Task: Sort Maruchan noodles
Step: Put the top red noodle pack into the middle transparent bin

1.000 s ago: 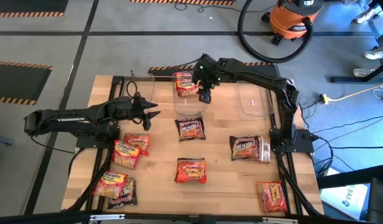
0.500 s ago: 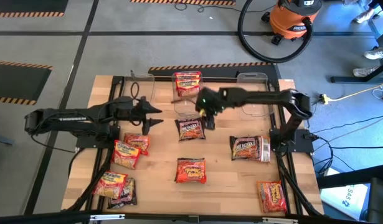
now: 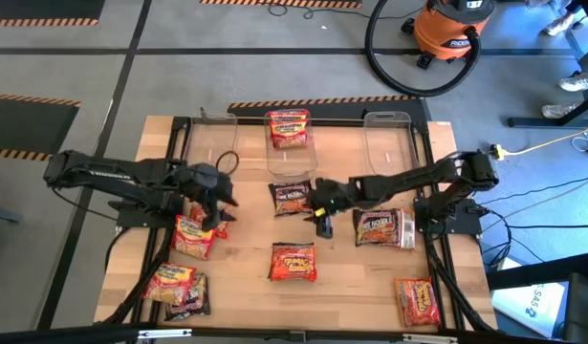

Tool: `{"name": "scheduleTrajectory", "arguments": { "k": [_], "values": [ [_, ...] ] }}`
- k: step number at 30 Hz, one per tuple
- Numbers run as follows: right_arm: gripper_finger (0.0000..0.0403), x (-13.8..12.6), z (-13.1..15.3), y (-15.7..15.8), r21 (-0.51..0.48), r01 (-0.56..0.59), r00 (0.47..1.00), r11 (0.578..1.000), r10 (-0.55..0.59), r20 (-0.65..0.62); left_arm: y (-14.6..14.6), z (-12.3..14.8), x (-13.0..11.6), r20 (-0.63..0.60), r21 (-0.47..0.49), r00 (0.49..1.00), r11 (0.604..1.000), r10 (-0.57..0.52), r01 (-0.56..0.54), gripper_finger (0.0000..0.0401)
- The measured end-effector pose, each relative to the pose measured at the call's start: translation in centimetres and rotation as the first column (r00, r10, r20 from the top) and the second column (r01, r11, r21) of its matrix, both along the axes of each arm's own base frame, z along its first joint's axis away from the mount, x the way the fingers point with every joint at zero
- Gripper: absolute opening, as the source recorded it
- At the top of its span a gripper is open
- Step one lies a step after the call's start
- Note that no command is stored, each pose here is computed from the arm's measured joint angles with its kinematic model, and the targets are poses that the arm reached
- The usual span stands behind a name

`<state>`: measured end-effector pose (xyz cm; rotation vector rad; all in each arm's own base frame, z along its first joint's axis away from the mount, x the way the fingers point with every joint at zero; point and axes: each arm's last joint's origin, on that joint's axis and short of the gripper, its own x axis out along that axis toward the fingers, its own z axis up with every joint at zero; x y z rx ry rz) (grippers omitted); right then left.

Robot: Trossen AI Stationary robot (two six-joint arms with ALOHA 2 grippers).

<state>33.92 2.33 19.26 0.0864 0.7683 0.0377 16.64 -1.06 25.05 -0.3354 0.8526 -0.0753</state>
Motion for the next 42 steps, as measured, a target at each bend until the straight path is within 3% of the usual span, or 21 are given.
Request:
{"name": "scheduleTrajectory", "arguments": {
  "k": [4, 10, 15, 23, 29, 35, 42],
  "values": [
    [0.0182, 0.0, 0.0, 1.3, -0.034, 0.019, 0.999, 0.999, -0.018, 0.034, -0.8, -0.5, -1.6, -0.234, -0.05, 0.972, 0.998, 0.036, -0.049, 0.0232],
    [0.0182, 0.1, 0.2, 1.7, -0.056, 0.035, 0.997, 0.998, -0.031, 0.07, -1.2, -2.3, -3.8, -0.479, -0.034, 0.874, 0.993, 0.086, -0.117, 0.0232],
    [0.0182, 0.2, 0.3, 1.8, -0.048, 0.031, 0.996, 0.998, -0.027, 0.087, -1.4, -4.0, -4.5, -0.555, -0.041, 0.828, 0.992, 0.073, -0.116, 0.0232],
    [0.0182, 0.3, 0.4, 1.8, -0.044, 0.034, 0.995, 0.998, -0.03, 0.093, -1.4, -5.2, -4.0, -0.584, -0.001, 0.809, 0.997, 0.065, -0.082, 0.0232],
    [0.0182, 0.3, 0.4, 1.8, -0.042, 0.035, 0.995, 0.998, -0.031, 0.096, -1.6, -6.6, -2.9, -0.671, -0.009, 0.742, 1.0, -0.012, 0.008, 0.0232],
    [0.0182, 0.3, 0.4, 1.8, -0.042, 0.035, 0.995, 0.999, -0.031, 0.096, -1.8, -7.8, -2.1, -0.734, -0.022, 0.679, 1.0, -0.026, 0.013, 0.023],
    [0.0182, 0.3, 0.4, 1.8, -0.046, 0.032, 0.995, 0.998, -0.027, 0.096, -2.0, -8.2, -1.5, -0.731, -0.061, 0.681, 0.998, -0.052, 0.011, 0.0185]
  ]
}}
